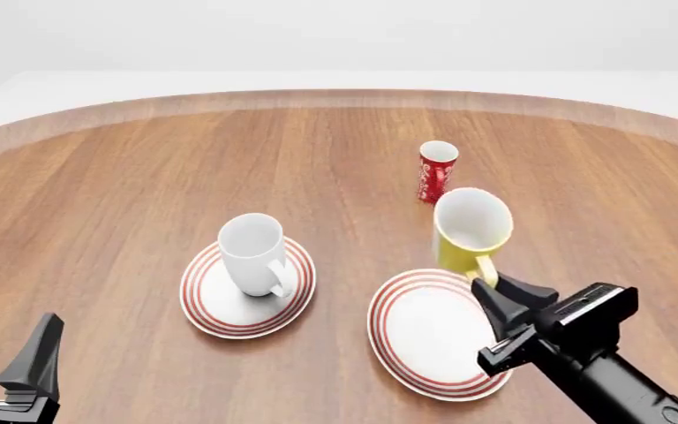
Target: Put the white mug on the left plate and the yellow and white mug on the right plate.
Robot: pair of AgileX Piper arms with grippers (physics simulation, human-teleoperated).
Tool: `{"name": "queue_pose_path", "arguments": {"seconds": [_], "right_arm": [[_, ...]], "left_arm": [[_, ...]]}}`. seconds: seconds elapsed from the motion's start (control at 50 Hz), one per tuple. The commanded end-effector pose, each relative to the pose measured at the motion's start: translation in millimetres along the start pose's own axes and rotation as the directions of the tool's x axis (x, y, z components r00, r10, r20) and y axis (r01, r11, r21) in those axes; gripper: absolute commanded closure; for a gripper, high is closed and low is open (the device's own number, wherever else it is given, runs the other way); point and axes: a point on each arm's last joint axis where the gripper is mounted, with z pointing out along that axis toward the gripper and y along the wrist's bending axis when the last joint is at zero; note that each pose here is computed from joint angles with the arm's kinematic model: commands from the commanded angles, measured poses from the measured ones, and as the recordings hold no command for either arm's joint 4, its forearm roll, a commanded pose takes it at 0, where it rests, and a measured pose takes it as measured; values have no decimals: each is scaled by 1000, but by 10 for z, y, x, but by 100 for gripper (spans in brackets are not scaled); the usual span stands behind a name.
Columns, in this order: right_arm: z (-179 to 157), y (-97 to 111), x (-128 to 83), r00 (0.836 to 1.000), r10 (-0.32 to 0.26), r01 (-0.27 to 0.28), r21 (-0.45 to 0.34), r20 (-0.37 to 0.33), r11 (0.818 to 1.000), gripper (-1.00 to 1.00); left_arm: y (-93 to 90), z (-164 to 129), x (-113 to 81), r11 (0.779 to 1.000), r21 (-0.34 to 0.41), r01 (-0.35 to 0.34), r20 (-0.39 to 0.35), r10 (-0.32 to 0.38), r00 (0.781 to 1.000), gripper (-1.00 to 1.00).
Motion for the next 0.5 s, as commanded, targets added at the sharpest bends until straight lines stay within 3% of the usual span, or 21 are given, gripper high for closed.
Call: {"name": "queue_pose_path", "arguments": {"seconds": [0.02,0.1,0.12,0.14,0.5], "right_arm": [[-245,5,32,1000,0,0,-3,0,1000,100],[-315,5,27,1000,2,-2,-3,1,1000,100],[-339,19,15,999,37,-37,-14,6,999,100],[-352,14,28,1000,14,-14,-10,3,1000,100],[-446,20,173,999,21,-21,-12,-31,1000,100]], "left_arm": [[0,0,0,1000,0,0,0,0,1000,-100],[0,0,0,1000,0,0,0,0,1000,-100],[0,0,0,1000,0,0,0,0,1000,-100],[0,0,0,1000,0,0,0,0,1000,-100],[0,0,0,1000,0,0,0,0,1000,-100]]}}
